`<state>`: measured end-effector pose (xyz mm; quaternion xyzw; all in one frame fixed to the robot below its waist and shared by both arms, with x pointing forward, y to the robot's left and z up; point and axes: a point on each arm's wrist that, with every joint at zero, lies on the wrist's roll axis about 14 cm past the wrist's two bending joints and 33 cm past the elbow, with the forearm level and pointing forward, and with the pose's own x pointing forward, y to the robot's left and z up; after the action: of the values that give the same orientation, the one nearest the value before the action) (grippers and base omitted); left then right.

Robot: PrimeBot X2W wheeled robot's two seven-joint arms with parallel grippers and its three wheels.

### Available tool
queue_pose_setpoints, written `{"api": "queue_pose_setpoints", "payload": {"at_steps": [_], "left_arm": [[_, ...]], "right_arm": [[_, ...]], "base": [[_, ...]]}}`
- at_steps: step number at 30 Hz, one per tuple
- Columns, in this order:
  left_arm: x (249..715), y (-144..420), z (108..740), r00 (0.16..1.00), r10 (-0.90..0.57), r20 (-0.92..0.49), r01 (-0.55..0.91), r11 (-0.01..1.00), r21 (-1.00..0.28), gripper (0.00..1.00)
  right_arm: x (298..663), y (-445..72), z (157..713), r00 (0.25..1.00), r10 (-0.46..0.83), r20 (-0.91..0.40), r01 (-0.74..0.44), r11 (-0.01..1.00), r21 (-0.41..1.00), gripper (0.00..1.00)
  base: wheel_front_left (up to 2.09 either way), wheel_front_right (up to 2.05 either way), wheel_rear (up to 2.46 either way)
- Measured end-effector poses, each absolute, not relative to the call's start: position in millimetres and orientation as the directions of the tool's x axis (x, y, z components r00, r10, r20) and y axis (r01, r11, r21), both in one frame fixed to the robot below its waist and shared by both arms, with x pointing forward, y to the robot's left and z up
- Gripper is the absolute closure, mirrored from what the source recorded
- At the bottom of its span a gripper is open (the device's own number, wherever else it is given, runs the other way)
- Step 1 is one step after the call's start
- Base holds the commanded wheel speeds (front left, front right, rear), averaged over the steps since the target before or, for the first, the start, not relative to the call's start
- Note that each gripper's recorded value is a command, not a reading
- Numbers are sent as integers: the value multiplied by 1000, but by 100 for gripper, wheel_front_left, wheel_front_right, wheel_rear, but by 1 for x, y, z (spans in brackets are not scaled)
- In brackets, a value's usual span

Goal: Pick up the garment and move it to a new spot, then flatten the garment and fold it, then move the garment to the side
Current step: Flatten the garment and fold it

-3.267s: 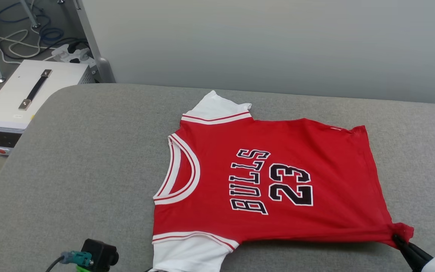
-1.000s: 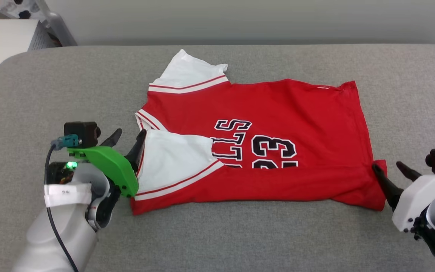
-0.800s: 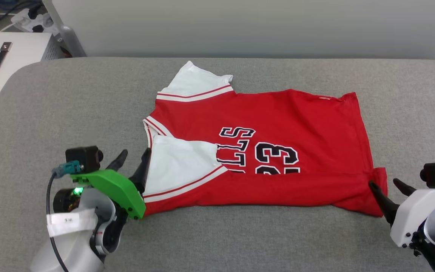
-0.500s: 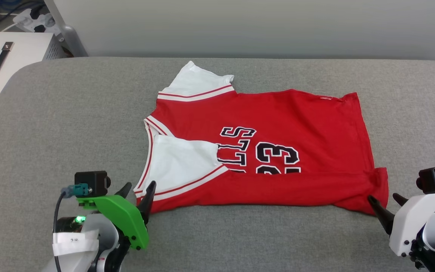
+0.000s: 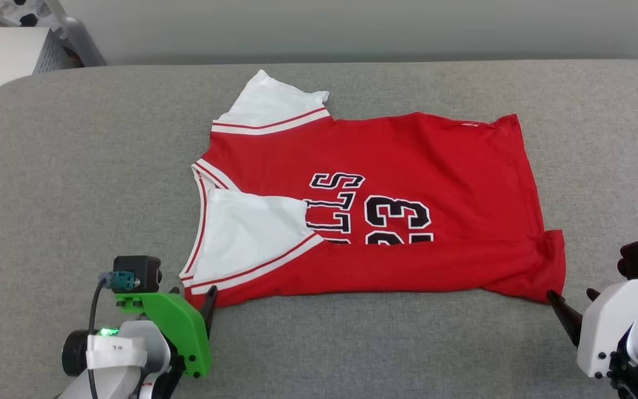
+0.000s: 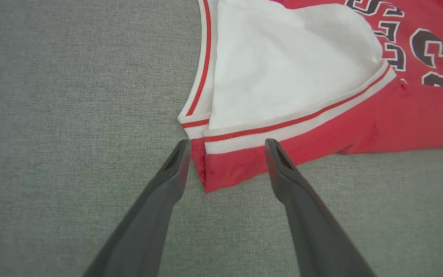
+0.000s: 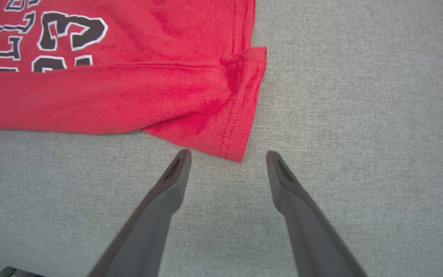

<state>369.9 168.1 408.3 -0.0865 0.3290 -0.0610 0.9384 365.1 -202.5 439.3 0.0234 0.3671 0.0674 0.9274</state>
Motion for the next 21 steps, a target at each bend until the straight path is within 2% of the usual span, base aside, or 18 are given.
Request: {"api": "queue_pose_setpoints", "payload": {"at_steps": [15,16,17,18,21], "left_arm": [[373,182,361,687,-87,-722,15,994,-105,0],[373,182,358,677,-87,-731,14,994,-105,21],[372,181,356,666,-90,-741,18,994,-105,64],[372,180,355,658,-95,-747,22,994,-107,100],[370,175,356,650,-120,-751,32,991,-131,100]], "right_arm": [[363,-210,420,680,119,-723,-77,993,91,0],[362,-210,419,678,119,-726,-76,993,92,0],[362,-210,418,675,118,-728,-75,993,92,0],[362,-210,418,675,118,-729,-75,993,92,0],[362,-211,419,677,115,-727,-75,993,87,0]], "base": [[0,0,0],[0,0,0],[0,0,0],[0,0,0],[0,0,0]]}}
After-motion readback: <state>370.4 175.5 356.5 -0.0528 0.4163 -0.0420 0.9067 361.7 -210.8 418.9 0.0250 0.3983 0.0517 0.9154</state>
